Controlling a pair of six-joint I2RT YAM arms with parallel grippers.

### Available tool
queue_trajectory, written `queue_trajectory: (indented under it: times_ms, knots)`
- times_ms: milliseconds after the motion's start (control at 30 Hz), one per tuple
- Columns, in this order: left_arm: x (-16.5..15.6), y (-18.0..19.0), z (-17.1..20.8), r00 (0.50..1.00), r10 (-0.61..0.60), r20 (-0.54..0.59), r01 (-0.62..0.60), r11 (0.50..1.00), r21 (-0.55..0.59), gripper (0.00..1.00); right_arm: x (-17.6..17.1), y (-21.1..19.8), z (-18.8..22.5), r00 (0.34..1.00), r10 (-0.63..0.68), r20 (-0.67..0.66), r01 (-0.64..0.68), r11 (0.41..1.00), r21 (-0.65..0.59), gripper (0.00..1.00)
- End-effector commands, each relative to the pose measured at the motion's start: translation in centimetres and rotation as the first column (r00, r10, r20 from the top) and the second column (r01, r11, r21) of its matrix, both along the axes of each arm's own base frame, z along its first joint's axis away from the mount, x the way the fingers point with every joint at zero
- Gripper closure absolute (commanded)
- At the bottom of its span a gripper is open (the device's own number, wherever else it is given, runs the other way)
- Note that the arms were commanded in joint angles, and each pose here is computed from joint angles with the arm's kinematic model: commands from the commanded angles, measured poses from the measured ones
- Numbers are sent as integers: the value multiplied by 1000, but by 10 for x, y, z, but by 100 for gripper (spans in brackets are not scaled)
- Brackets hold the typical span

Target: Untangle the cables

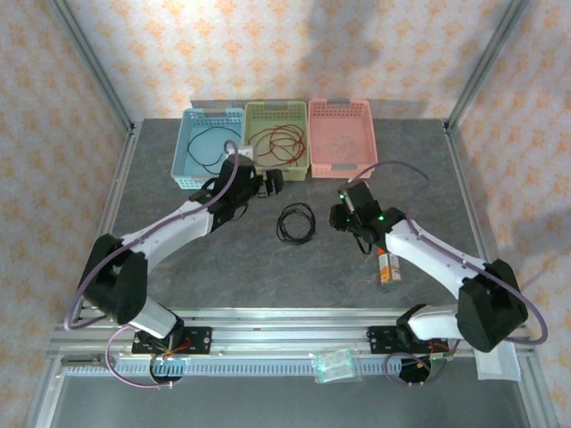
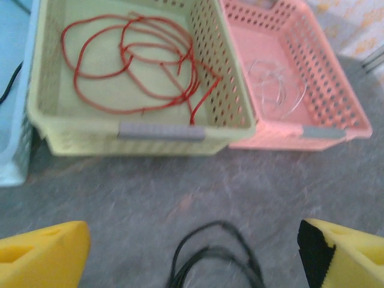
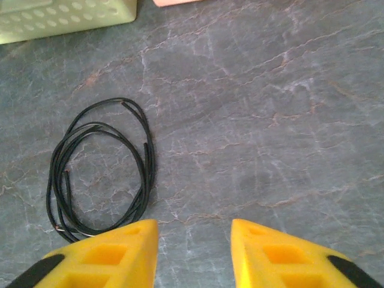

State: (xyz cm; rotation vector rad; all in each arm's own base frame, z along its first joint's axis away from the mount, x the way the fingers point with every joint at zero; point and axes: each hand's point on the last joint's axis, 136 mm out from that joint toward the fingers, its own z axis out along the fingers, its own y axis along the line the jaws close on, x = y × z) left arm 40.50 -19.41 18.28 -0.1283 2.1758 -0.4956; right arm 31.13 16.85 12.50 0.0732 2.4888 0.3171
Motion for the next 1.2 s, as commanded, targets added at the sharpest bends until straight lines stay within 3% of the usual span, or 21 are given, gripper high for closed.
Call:
queue_trajectory:
  times_ms: [0, 200, 433, 567, 833, 1067, 1167]
  knots:
    - [-23, 9, -5, 1000, 19, 2, -19, 999, -47, 14, 6, 23, 6, 999, 52, -2, -52, 999, 9, 69]
    - [-63, 25, -37, 998, 21, -54, -24, 998, -58, 28, 9, 58, -17, 995, 82, -51, -84, 995, -46, 76]
    - [-85, 12, -73, 985, -92, -147, 92, 996, -6, 38, 26, 53, -49, 994, -18, -112, 2, 990, -142, 77]
    - [-82, 2, -90, 974, -127, -190, 133, 991, 22, 38, 34, 49, -66, 989, -50, -141, 23, 982, -188, 70]
    - [-67, -21, -110, 956, -182, -230, 191, 982, 16, 43, 39, 56, -84, 982, -37, -185, 9, 989, -148, 63]
    - [-57, -31, -114, 953, -191, -234, 196, 981, -2, 43, 40, 67, -88, 979, 11, -202, -32, 994, -100, 61]
    - [-54, -34, -119, 950, -197, -244, 203, 979, 0, 49, 39, 67, -94, 976, 16, -218, -40, 993, -107, 61]
